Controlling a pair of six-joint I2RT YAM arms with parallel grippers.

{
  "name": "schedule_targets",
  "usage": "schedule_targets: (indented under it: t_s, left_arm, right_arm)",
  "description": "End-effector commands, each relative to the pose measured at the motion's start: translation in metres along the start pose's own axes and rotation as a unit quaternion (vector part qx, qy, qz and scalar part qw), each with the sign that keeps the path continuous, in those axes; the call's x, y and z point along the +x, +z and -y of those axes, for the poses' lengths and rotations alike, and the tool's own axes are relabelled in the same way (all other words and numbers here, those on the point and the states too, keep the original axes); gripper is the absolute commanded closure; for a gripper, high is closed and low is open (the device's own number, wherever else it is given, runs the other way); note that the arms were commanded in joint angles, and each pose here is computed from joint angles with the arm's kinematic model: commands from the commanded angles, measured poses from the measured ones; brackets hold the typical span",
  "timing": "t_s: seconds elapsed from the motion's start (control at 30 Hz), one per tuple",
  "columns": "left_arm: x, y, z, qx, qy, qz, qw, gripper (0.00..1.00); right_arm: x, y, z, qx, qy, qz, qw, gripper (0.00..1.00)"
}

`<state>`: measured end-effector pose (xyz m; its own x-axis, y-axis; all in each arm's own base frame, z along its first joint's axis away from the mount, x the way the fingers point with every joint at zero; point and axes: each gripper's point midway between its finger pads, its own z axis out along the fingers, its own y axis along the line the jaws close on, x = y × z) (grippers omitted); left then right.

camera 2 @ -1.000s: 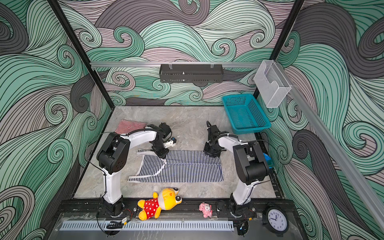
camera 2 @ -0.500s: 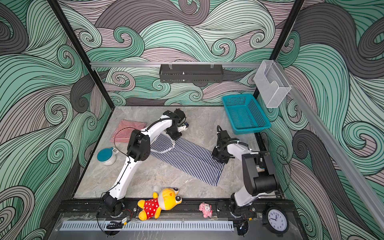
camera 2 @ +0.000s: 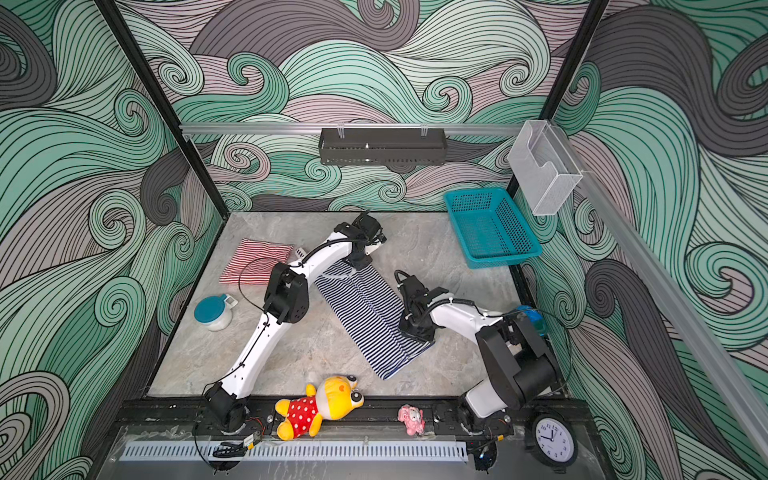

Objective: Fold and stack the tank tops

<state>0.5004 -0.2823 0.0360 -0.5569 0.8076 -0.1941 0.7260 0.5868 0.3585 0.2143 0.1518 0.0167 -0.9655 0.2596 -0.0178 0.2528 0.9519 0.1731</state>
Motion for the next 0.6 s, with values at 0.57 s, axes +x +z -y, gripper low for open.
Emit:
schedule_targets:
  t_s: [0.57]
  left_arm:
    - [0.113,-0.073,0.017,0.042,-0.097,-0.024,0.994,0.75]
  right_arm:
    - [-0.075,-0.007,-0.032,-0.031,-0.024,0.041,0.998,0.71]
